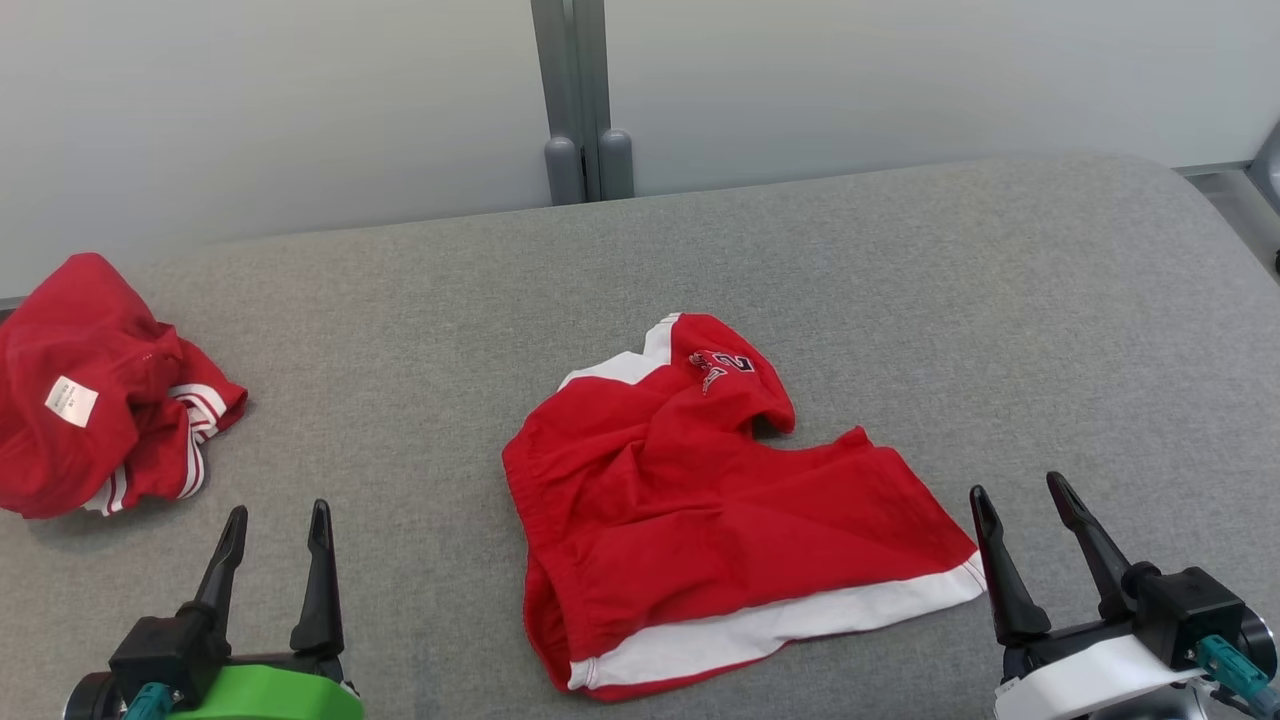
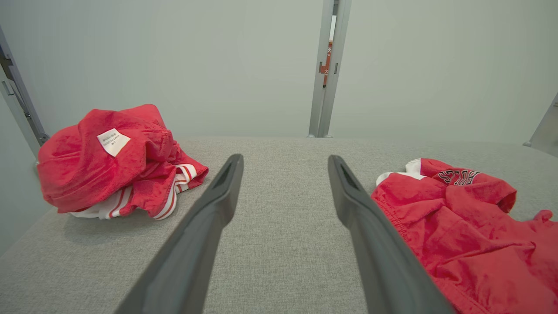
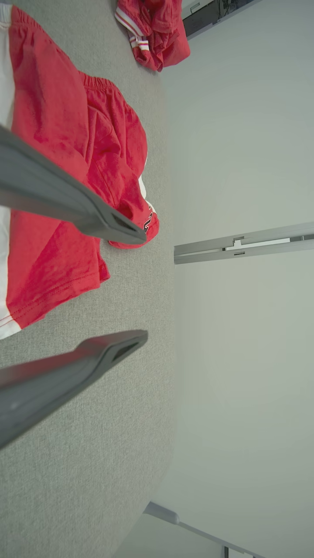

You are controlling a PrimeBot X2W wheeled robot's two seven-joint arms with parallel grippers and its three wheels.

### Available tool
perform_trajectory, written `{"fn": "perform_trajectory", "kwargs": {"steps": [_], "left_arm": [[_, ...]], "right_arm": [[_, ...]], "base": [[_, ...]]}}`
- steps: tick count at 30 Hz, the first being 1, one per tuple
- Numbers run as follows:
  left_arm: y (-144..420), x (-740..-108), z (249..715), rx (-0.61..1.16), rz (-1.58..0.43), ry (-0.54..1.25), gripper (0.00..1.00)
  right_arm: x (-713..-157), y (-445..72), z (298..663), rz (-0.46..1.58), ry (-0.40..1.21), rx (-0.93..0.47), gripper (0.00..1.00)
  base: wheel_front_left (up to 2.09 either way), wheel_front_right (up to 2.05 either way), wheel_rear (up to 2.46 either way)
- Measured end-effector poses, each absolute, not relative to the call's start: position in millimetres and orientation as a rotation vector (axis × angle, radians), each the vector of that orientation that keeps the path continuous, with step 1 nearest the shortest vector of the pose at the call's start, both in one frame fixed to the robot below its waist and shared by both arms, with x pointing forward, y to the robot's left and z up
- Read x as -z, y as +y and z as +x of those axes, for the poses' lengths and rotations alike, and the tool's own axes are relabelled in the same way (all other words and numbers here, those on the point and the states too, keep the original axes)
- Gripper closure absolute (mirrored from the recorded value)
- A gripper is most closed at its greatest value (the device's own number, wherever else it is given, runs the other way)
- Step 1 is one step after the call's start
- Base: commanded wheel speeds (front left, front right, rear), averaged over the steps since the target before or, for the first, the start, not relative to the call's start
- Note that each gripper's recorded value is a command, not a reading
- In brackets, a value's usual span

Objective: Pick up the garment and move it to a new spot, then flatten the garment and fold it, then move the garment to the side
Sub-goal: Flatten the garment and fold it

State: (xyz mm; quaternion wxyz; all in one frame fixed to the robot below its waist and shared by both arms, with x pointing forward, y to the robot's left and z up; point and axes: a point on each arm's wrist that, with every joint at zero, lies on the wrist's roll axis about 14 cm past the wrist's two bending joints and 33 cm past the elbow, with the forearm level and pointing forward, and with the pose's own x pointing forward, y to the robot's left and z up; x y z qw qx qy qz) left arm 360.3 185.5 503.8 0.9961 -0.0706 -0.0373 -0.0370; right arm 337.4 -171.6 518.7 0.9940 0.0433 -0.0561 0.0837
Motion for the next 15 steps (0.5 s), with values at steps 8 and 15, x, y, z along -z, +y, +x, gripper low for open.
{"fn": "perform_trajectory", "kwargs": {"steps": [8,15], "left_arm": [[185.7,-503.8,358.4,0.072,-0.142,-0.075,0.0],[186.9,-503.9,357.1,0.069,-0.141,-0.076,0.0]], "right_arm": [[-519.0,-171.4,337.0,0.084,-0.113,-0.17,0.0],[-519.1,-170.5,337.4,0.084,-0.114,-0.174,0.0]], "base": [[0.0,0.0,0.0],[0.0,0.0,0.0]]}}
